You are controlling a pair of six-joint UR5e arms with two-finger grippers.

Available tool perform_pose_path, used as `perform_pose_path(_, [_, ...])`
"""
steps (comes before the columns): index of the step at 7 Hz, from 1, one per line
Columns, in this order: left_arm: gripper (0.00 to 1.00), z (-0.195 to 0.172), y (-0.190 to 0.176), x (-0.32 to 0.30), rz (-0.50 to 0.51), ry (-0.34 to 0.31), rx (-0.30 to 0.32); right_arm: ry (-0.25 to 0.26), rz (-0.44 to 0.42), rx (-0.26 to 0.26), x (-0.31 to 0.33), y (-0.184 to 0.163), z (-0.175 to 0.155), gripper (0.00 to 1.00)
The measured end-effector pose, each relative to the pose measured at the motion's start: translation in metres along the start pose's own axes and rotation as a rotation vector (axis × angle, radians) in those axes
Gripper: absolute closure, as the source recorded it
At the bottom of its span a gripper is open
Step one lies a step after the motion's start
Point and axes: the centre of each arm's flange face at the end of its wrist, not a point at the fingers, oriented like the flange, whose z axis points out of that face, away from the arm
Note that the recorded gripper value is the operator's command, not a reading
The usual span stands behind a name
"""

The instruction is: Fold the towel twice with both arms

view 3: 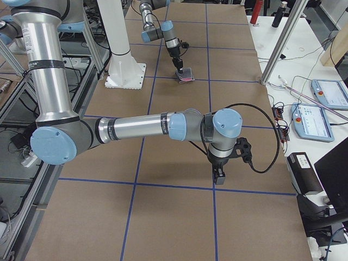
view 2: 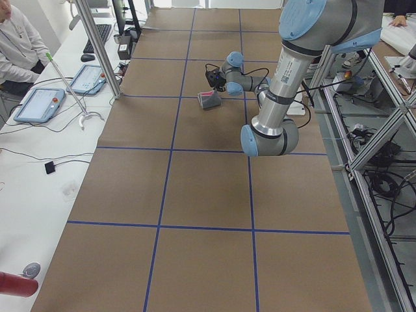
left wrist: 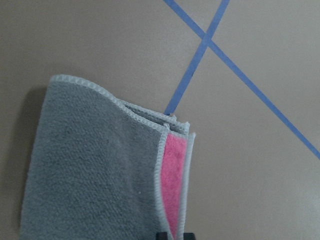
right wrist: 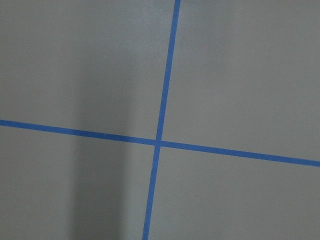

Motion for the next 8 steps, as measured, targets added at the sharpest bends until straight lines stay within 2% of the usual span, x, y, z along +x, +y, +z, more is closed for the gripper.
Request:
perform_pose_path(2, [0.00, -0.009, -0.005, 0.004, 0.131, -0.054, -0.006, -0.001, 0.005, -0.007, 0.003, 0.004, 0.004, 0.00])
perform_pose_path(3, [0.00, -0.023, -0.020, 0.003, 0.231, -0.099, -0.020, -0.003, 0.013, -0.018, 0.007, 0.011, 0.010, 0.00])
perform_pose_path(4, [0.00, -0.040, -0.050, -0.007, 0.334, -0.166, -0.040, -0.003, 0.023, -0.032, 0.013, 0.020, 0.017, 0.00])
perform_pose_path(6, [0.00, -0.094, -0.144, -0.058, 0.570, -0.322, -0.081, 0.008, 0.053, -0.070, 0.028, 0.046, 0.037, 0.00])
perform_pose_path(8, [0.00, -0.163, -0.261, -0.138, 0.756, -0.430, -0.142, 0.033, 0.061, -0.084, 0.040, 0.060, 0.050, 0.00])
